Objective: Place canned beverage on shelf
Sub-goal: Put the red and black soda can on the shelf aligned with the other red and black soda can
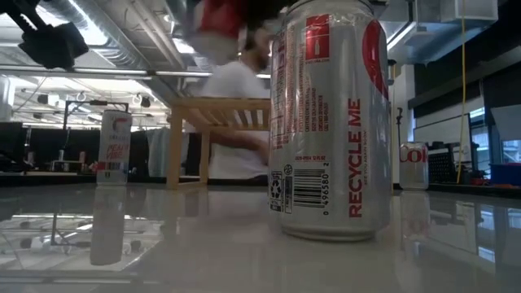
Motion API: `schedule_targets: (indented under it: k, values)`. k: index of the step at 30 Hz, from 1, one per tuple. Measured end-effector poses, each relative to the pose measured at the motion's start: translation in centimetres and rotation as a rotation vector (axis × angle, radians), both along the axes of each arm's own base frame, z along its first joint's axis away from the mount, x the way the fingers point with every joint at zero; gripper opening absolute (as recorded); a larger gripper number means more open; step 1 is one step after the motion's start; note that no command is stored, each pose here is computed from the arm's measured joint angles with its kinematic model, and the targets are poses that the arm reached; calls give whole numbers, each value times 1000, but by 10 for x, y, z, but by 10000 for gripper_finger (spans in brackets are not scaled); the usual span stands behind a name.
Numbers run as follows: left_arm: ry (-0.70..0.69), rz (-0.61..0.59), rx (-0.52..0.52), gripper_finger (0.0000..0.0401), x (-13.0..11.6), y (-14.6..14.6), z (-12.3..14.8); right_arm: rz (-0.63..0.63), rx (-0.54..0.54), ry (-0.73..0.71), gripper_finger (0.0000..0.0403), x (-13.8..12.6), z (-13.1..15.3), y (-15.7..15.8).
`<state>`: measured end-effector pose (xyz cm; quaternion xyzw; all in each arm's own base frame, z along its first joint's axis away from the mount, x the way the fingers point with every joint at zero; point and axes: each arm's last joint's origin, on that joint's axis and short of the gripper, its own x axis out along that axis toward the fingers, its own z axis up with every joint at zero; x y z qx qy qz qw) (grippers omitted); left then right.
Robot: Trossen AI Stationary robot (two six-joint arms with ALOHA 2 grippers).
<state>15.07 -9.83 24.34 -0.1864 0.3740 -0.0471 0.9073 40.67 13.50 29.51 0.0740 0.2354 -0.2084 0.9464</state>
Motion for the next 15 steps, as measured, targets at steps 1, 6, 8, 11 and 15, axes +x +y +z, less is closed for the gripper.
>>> schedule_targets:
  k: [1,6,8,11,15]
  values:
    - [-7,9,6,348,0,0,0,-37,2,3,274,-8,9,-4]
    - [-21,32,21,348,0,1,1,-254,0,23,274,-43,30,-22]
    - [-20,31,21,348,0,1,1,-357,5,20,274,-57,36,-30]
    - [-16,21,12,348,0,1,1,-502,30,34,274,-77,38,-42]
    - [-13,15,5,348,0,0,1,-669,45,58,274,-95,33,-52]
